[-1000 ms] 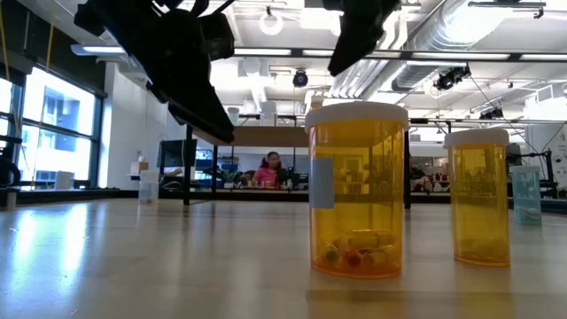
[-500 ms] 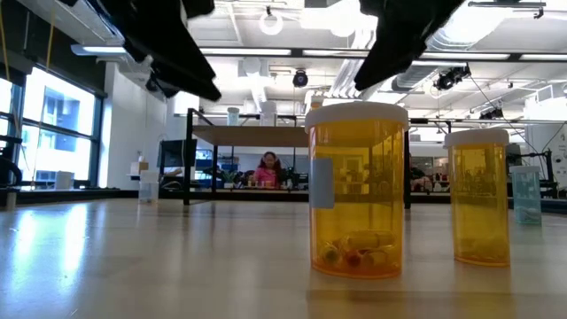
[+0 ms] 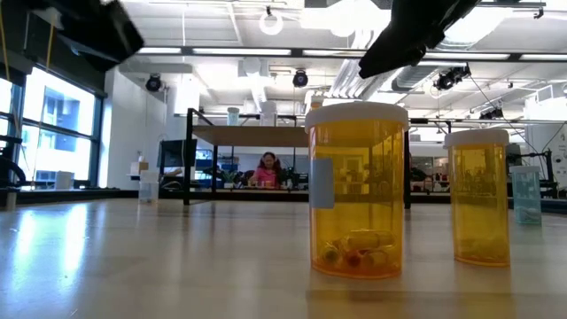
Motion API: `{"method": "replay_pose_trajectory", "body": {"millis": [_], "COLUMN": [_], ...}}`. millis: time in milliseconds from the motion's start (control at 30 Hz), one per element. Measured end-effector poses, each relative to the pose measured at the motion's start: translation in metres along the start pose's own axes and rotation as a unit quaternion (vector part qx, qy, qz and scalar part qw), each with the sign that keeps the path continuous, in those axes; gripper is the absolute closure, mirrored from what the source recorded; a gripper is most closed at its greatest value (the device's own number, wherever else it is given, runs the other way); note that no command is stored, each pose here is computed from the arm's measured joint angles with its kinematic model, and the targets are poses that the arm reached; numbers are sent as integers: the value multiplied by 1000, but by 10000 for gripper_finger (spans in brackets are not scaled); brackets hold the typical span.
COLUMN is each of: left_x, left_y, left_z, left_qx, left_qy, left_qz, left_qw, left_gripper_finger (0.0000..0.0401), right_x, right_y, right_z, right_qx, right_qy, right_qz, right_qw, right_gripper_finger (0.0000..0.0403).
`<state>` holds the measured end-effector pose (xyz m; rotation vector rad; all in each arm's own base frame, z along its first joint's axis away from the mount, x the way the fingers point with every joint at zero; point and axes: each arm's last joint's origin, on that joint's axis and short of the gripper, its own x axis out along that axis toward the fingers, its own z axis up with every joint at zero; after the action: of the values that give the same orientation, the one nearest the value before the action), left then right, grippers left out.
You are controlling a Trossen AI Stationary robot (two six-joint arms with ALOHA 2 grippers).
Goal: Pick and place medicine bottles onto shelf by color
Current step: Put the bottom blue pill bottle on the shelf aligned with the other blue pill bottle
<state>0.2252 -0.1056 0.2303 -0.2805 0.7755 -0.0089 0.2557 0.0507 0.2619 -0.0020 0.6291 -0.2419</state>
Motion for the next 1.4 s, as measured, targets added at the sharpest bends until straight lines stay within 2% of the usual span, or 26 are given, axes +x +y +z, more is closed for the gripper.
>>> {"method": "replay_pose_trajectory", "body": {"millis": [333, 567, 867, 1133, 1400], "left_x": [-15, -23, -28, -24, -20], "left_y": [-39, -54, -51, -46, -42], "left_z": [-32, -54, -69, -62, -58], "left_qx": [6, 12, -31, -44, -47], "left_qy": [10, 15, -10, -26, -1], "left_qz": [-25, -14, 70, 84, 78], "left_qw": [1000, 1000, 997, 995, 996], "left_gripper_finger": [219, 219, 220, 219, 219], "right_x": [-1, -1, -1, -1, -1], "right_y": [6, 6, 6, 6, 6], "right_z": [-1, -1, -1, -1, -1], "right_qx": [-5, -4, -2, 6, 9], "right_qy": [-1, -1, -1, -1, -1], "right_qz": [9, 9, 9, 9, 9], "right_qw": [1000, 1000, 1000, 1000, 1000], "right_gripper_finger": [224, 224, 224, 224, 224]}}
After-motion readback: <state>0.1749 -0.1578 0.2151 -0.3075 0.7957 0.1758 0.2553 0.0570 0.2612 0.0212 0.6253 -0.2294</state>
